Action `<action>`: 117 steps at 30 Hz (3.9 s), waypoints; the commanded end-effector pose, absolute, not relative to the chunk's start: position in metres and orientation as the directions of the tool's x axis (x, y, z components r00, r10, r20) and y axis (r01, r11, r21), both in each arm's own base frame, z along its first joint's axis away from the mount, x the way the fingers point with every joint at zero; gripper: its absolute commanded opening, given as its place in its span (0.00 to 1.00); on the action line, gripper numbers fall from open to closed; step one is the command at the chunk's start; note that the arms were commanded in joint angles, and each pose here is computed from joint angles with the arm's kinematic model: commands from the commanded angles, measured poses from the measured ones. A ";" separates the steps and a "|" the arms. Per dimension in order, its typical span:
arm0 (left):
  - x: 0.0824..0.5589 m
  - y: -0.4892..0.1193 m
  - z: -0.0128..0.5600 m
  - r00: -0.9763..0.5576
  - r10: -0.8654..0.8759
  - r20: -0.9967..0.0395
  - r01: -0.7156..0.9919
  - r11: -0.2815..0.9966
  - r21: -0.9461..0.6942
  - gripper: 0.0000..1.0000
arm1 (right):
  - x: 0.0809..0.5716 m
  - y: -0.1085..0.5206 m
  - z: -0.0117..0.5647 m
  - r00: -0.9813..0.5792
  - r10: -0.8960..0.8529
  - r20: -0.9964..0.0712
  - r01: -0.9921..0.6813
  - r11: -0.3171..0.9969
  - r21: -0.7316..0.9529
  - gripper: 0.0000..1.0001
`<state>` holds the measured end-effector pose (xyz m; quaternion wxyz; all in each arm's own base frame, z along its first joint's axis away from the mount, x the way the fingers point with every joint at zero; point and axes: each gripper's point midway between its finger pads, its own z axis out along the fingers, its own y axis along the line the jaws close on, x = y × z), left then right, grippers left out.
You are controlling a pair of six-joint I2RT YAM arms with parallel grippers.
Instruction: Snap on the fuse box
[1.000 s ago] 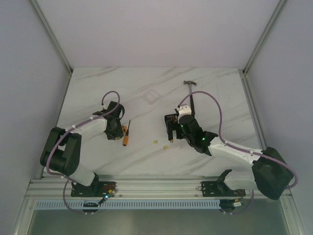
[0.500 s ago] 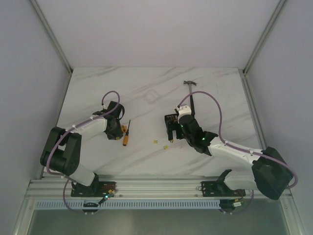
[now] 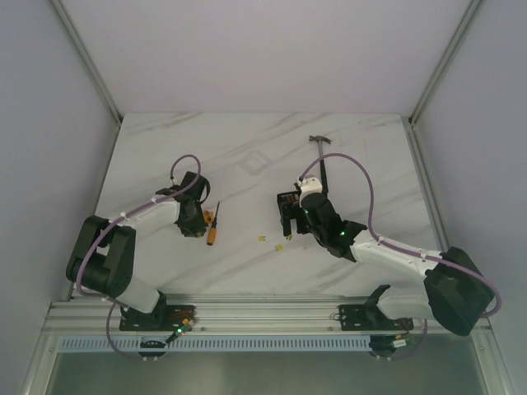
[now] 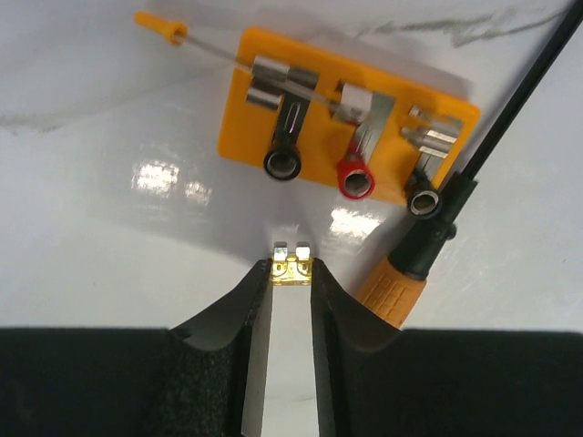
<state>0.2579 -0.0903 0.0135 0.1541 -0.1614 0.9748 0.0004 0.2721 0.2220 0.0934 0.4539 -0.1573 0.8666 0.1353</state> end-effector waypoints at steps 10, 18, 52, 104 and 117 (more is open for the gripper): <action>0.258 -0.104 0.062 -0.842 -0.399 -0.364 -0.345 0.916 -0.205 0.24 | 0.277 0.229 0.107 -0.522 -0.112 -0.846 -0.396 0.910 0.124 0.99; 0.236 -0.096 0.038 -0.881 -0.368 -0.299 -0.343 0.930 -0.133 0.39 | 0.277 0.230 0.108 -0.522 -0.110 -0.846 -0.400 0.907 0.128 0.99; 0.228 -0.085 -0.006 -0.945 -0.269 -0.184 -0.284 0.957 0.062 0.42 | 0.276 0.231 0.106 -0.526 -0.113 -0.843 -0.405 0.905 0.131 0.99; 0.265 -0.224 0.070 -0.931 -0.154 -0.330 -0.049 0.951 -0.306 0.28 | 0.274 0.235 0.104 -0.538 -0.119 -0.834 -0.420 0.896 0.143 0.99; 0.272 -0.275 0.055 -0.925 -0.263 -0.274 -0.093 0.857 -0.507 0.28 | 0.271 0.251 0.098 -0.525 -0.075 -0.847 -0.467 0.858 0.213 0.98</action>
